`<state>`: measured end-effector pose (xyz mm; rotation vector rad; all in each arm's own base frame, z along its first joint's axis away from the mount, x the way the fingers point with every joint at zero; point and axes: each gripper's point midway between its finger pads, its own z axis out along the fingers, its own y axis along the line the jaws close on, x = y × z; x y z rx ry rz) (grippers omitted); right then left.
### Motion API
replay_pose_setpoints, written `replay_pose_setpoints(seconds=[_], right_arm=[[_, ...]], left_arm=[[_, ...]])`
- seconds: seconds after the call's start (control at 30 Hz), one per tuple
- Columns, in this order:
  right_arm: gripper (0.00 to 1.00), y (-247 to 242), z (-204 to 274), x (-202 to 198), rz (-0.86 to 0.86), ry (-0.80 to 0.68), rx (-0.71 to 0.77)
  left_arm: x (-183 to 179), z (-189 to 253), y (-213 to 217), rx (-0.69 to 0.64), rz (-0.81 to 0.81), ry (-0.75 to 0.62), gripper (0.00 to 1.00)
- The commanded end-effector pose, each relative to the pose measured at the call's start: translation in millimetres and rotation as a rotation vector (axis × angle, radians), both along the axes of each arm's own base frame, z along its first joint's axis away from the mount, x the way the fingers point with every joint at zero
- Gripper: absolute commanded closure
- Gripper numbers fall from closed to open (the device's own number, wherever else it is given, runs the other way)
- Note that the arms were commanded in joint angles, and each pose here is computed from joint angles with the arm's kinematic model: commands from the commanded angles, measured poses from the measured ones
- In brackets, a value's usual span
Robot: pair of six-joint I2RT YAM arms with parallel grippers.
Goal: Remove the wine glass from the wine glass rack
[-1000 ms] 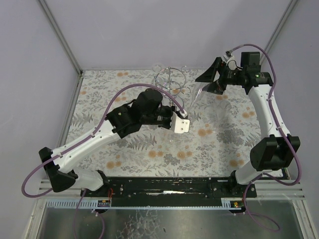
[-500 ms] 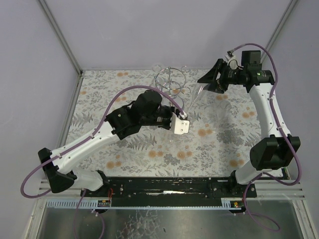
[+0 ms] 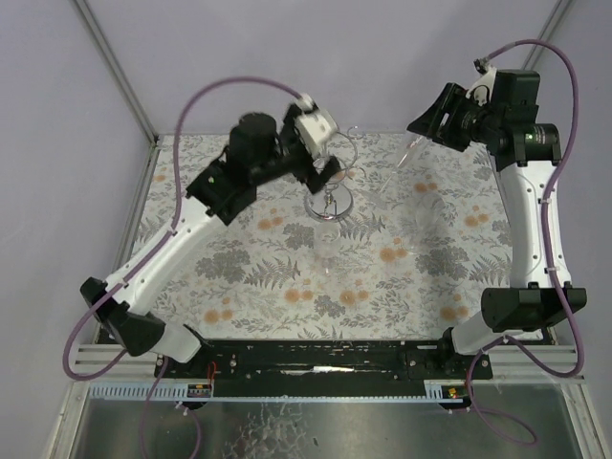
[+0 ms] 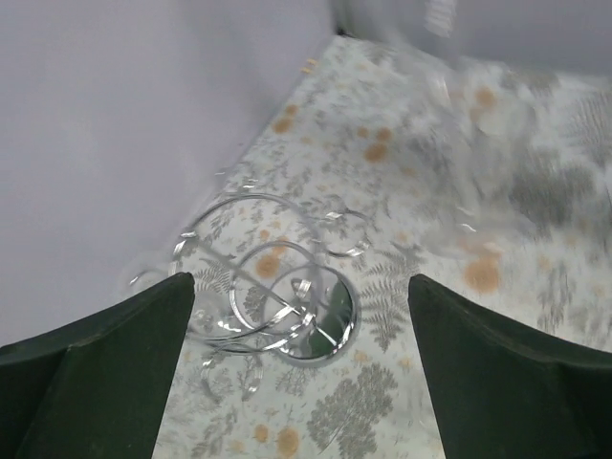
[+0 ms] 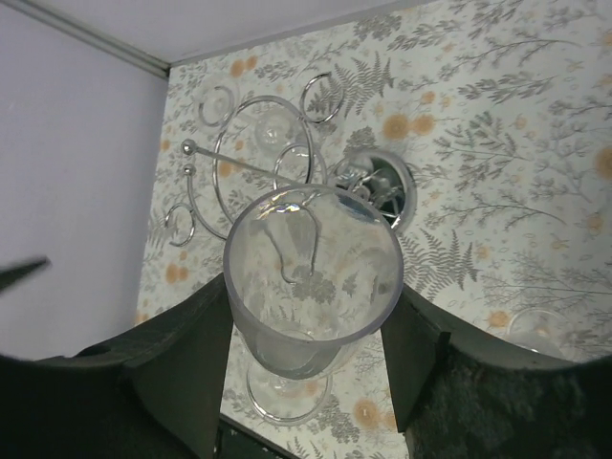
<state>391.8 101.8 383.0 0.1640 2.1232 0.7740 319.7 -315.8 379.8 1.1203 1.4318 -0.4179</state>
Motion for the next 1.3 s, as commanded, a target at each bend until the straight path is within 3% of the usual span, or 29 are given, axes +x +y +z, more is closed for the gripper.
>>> replay_pose_setpoints(seconds=[0.0,0.23,0.63,1.0,1.27], right_arm=[[0.59,-6.7,17.1,-7.4,-0.046,-0.093,-0.090],[0.60,16.5,5.4,-21.7,-0.041,-0.129,-0.234],[0.60,49.2,-65.4,-37.5,-0.067,-0.210,-0.424],[0.59,68.0,-107.0,-26.0,-0.077,-0.435,-0.568],[0.59,67.7,-123.2,-12.7,-0.109,-0.488,-0.605]], left_arm=[[50.5,55.0,29.1,-0.386,0.172,0.265,0.08],[91.2,64.3,65.6,-0.592,0.237,0.489,0.08],[127.4,53.8,104.4,-0.764,0.279,0.710,0.03],[133.4,52.9,118.8,-0.861,0.260,0.823,0.00],[131.0,51.8,118.7,-0.854,0.253,0.828,0.00]])
